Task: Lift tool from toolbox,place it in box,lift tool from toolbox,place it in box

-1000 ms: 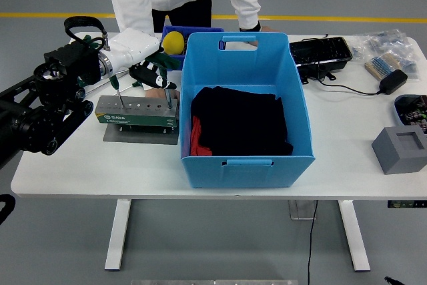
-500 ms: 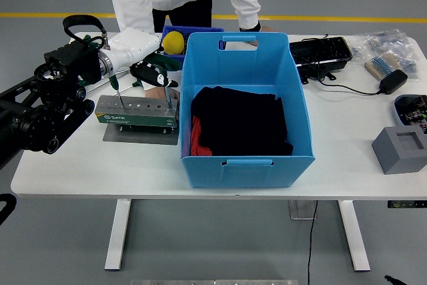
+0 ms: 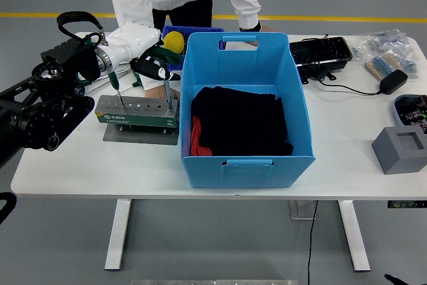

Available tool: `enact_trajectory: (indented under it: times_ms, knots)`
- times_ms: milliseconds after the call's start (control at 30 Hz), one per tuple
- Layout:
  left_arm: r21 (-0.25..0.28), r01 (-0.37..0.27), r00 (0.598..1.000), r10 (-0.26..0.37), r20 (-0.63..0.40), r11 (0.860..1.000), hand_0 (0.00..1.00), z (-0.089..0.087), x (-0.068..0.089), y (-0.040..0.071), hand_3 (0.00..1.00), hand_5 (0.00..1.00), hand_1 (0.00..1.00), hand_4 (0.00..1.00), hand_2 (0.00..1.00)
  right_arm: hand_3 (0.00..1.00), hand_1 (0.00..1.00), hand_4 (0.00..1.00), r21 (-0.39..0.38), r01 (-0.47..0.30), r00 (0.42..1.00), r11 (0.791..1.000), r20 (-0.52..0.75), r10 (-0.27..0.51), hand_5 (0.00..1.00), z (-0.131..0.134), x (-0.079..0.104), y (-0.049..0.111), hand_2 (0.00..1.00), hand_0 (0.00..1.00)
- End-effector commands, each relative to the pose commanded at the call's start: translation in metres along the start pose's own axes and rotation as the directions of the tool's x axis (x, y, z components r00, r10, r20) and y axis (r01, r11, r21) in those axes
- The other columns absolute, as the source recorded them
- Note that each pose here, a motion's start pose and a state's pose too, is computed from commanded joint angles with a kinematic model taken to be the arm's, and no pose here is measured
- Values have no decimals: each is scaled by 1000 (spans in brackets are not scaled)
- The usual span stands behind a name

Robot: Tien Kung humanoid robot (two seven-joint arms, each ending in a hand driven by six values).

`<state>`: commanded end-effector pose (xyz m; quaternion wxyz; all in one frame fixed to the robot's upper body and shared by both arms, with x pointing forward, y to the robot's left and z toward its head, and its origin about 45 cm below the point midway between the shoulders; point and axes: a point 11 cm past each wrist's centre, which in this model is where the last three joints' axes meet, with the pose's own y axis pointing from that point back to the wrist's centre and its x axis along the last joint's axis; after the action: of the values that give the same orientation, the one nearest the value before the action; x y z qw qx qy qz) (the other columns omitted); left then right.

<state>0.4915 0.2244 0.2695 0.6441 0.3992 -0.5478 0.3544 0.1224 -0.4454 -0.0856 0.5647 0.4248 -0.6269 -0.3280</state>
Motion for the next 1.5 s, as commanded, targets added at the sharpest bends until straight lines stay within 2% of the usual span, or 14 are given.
enact_trajectory:
  times_ms: [167, 200, 367, 400, 567, 600, 767, 800, 967, 1000, 1133, 1500]
  knots:
    - [-24, -56, 998, 55, -37, 998, 128, 3, 8, 0, 51, 754, 11, 998, 44, 549, 628, 792, 1, 0, 1000, 1000, -1, 0, 665, 0, 0, 0, 695, 635]
    - [-28, -66, 997, 65, -42, 997, 120, 3, 10, 0, 27, 847, 2, 998, 30, 550, 628, 792, 1, 0, 1000, 1000, -2, 0, 664, 0, 0, 0, 694, 634]
    - [-45, -111, 992, 108, -66, 993, 120, 5, 17, 0, 27, 847, 2, 998, 30, 550, 628, 792, 0, 0, 1000, 1000, -3, 0, 664, 0, 0, 0, 694, 634]
    - [-46, -116, 991, 113, -68, 992, 113, 5, 18, 0, 14, 875, 2, 998, 18, 549, 627, 792, 0, 0, 1000, 1000, -3, 0, 664, 0, 0, 0, 694, 634]
    - [-58, -134, 989, 129, -77, 989, 113, 6, 20, 0, 14, 875, 2, 998, 18, 549, 627, 792, 1, 0, 1000, 1000, -4, 0, 664, -1, 0, 0, 694, 634]
    - [-60, -137, 988, 132, -79, 989, 109, 7, 21, 0, 5, 762, 2, 919, 14, 549, 627, 793, 1, 0, 1000, 1000, -4, 0, 664, -1, 0, 0, 694, 635]
    - [-74, -161, 985, 155, -81, 984, 109, 8, 24, 0, 5, 762, 2, 919, 14, 549, 627, 793, 1, -1, 1000, 1000, -4, 1, 664, -1, 0, 0, 694, 635]
    - [-77, -165, 984, 158, -81, 983, 103, 9, 25, 0, 2, 693, 2, 839, 7, 549, 627, 793, 1, -1, 1000, 1000, -4, 1, 663, 0, 0, 0, 695, 635]
    - [-90, -197, 978, 190, -83, 976, 103, 11, 28, 1, 2, 693, 2, 839, 7, 549, 627, 793, 0, 0, 1000, 1000, -4, 0, 663, 0, 0, 0, 695, 635]
    - [-91, -205, 977, 197, -84, 975, 98, 11, 29, 1, 2, 645, 2, 779, 6, 549, 628, 793, 0, 0, 1000, 1000, -5, 0, 664, 0, 0, 0, 695, 634]
    - [-93, -216, 974, 208, -92, 972, 98, 11, 32, 1, 2, 645, 2, 779, 6, 549, 628, 793, -3, 0, 1000, 1000, -5, 0, 664, 2, 0, 0, 695, 634]
    - [-103, -207, 974, 196, -111, 973, 99, 14, 42, -2, 2, 632, 2, 724, 6, 549, 627, 793, -9, 1, 1000, 1000, -11, -1, 663, 5, -1, 0, 695, 634]
